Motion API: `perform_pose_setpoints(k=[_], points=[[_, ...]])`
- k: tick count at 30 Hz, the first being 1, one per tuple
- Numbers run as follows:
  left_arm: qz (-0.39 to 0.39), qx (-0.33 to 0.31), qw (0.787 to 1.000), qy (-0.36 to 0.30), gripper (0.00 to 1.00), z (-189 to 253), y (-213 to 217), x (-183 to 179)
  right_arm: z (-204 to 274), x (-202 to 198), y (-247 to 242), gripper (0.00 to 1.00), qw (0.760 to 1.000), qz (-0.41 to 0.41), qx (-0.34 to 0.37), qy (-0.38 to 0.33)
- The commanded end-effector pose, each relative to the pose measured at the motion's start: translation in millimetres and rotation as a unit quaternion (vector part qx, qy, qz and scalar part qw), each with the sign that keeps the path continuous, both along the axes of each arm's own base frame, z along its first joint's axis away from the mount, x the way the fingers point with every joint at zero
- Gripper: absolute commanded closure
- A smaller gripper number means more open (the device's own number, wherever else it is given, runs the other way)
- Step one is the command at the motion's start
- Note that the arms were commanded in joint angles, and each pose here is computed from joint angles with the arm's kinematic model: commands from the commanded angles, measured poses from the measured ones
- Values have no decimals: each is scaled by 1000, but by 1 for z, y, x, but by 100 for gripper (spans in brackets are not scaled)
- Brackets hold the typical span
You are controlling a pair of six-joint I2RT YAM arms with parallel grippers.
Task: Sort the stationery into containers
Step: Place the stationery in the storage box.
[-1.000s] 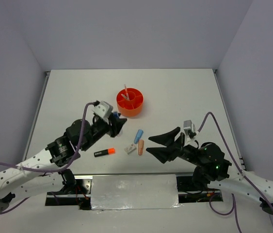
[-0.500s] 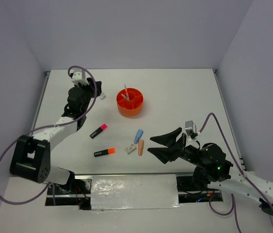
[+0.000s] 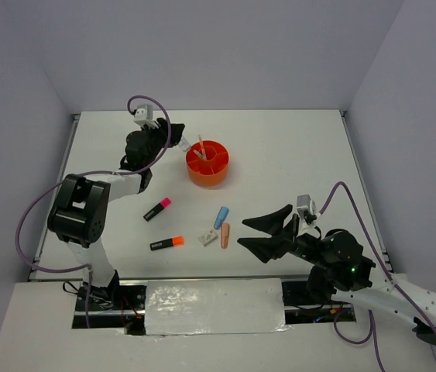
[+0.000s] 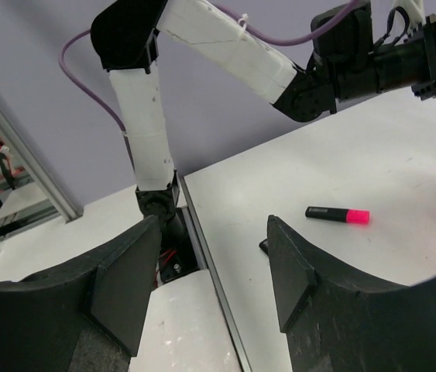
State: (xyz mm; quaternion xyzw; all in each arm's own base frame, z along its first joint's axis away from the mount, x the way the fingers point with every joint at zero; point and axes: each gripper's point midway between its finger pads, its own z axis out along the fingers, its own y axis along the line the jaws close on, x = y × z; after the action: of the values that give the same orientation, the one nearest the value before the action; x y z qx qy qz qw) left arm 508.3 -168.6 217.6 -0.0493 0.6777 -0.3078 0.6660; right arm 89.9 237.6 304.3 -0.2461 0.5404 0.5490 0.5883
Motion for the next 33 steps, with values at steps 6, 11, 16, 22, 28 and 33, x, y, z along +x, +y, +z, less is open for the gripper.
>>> perform_pose_setpoints(k=[6, 11, 16, 22, 28, 33], points=[[-47, -47, 995, -74, 100, 39, -20, 9, 16, -4, 0, 35, 1000, 8, -2, -25], [-62, -51, 994, -70, 100, 30, -24, 5, 15, -4, 2, 35, 1000, 11, -1, -27], [-69, -53, 994, -61, 100, 18, -26, 2, 15, -6, 3, 35, 999, 16, -2, -29], [-70, -45, 995, -55, 98, 9, -27, 3, 18, -10, 3, 35, 999, 26, 1, -32], [-73, -41, 996, -45, 92, 0, -28, 4, 19, -10, 2, 35, 999, 24, 1, -35], [-85, -43, 995, -39, 88, -7, -33, 3, 18, -11, 4, 35, 999, 31, -3, -38]])
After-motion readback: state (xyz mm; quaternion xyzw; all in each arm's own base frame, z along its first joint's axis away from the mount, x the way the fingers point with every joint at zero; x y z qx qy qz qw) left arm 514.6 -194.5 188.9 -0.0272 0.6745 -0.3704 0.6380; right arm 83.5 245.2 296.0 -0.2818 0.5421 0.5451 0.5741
